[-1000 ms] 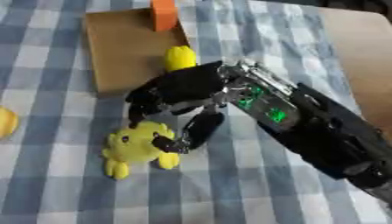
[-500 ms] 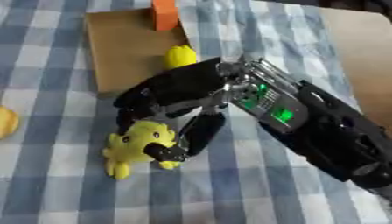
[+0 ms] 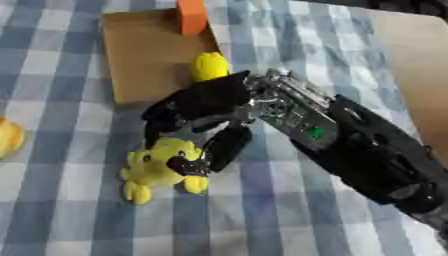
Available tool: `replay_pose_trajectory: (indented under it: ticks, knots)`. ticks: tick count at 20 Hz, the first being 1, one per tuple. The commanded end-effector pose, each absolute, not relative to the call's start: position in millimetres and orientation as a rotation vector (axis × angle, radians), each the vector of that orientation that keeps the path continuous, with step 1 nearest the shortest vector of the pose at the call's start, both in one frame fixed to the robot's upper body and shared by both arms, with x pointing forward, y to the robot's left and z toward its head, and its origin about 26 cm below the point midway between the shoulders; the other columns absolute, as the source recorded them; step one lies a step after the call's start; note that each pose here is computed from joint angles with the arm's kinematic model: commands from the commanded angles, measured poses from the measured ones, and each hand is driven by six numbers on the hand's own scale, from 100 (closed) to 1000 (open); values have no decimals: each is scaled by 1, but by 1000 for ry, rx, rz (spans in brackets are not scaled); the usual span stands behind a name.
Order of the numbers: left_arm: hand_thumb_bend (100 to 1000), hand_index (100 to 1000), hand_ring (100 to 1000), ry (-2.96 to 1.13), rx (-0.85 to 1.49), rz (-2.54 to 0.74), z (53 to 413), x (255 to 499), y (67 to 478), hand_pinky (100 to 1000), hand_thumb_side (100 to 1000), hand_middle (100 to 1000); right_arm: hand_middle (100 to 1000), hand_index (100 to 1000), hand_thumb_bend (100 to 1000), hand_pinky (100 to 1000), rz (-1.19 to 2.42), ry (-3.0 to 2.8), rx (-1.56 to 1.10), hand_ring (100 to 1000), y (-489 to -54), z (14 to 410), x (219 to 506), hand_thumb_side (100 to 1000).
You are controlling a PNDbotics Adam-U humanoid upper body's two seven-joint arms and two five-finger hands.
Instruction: Pick up objects on the table and place them in the box.
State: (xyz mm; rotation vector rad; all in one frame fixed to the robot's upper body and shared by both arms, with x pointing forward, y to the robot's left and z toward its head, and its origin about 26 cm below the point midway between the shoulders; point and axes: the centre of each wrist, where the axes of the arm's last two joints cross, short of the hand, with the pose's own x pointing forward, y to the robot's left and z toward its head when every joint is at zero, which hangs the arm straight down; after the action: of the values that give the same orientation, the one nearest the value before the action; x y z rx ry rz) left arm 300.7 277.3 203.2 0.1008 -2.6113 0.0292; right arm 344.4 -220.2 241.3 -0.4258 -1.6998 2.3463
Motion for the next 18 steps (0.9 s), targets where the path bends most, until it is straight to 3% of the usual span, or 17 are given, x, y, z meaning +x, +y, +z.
replay_pose_trajectory:
  ticks: [1,6,12,15,18]
  knots:
    - [100,842,758,-2644,96,14,212,298,277,984,648,703,832,1000,100,936,2371,-1669,-448,987,-224,241,349,945]
    - [100,842,758,-2645,97,18,212,298,277,984,648,703,802,1000,100,928,2464,-1622,-461,974,-219,232,347,978]
    - [100,842,758,-2646,91,18,213,298,277,983,647,703,776,1000,100,904,2490,-1583,-585,949,-217,221,351,725]
    - [100,842,758,-2646,90,20,213,298,277,983,647,703,700,1000,100,866,2464,-1578,-635,902,-218,213,356,528]
    - [100,841,758,-2646,88,20,213,298,277,983,647,703,621,913,100,834,2427,-1615,-657,860,-219,206,360,320]
